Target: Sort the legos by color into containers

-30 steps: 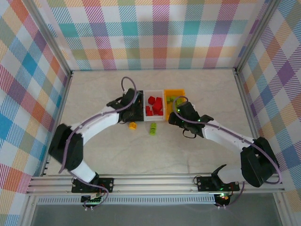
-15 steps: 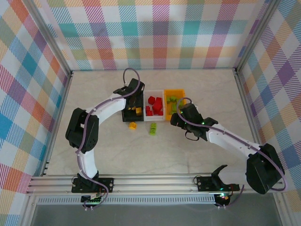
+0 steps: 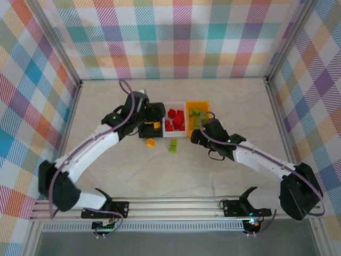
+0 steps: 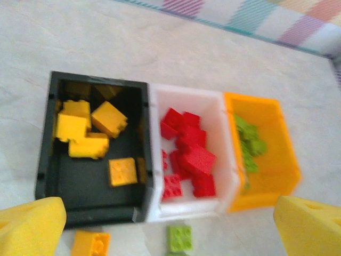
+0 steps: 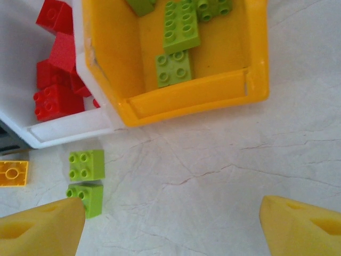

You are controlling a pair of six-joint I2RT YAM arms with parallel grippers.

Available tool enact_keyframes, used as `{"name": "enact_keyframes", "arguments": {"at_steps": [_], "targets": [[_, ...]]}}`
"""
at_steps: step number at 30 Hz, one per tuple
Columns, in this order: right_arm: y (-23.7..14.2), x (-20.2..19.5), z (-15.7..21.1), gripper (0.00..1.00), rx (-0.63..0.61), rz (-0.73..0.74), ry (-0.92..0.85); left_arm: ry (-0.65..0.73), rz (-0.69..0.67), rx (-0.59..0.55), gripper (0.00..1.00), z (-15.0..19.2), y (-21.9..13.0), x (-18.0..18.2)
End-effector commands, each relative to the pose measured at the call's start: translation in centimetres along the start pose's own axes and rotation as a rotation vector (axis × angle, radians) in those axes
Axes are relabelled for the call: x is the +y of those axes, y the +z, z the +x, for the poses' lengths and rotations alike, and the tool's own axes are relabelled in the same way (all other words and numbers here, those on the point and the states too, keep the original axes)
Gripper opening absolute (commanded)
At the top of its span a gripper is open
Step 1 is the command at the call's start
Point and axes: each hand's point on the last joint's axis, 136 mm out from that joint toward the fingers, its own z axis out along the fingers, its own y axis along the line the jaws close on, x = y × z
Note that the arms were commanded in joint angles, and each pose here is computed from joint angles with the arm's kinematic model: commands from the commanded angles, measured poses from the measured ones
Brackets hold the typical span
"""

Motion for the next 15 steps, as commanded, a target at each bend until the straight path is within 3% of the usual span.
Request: {"name": "enact_keyframes", "arguments": {"at_steps": [1, 7, 15], "targets": [[0.3, 0.3, 1.4, 0.86, 0.029, -0.008, -0.007, -0.026, 0.020, 0.059, 1.00, 4.4, -1.0, 1.2], [2.0, 2.3, 2.8, 0.86, 0.066, -0.031, -0.029, -0.096, -0.033, 0.107, 1.00, 11.5, -1.8, 6.5], [5.5, 5.4, 3.8, 0.85, 0.126, -0.042, -0.074, -0.114, -0.113, 0.143, 1.00, 15.6, -1.9, 10.3]]}}
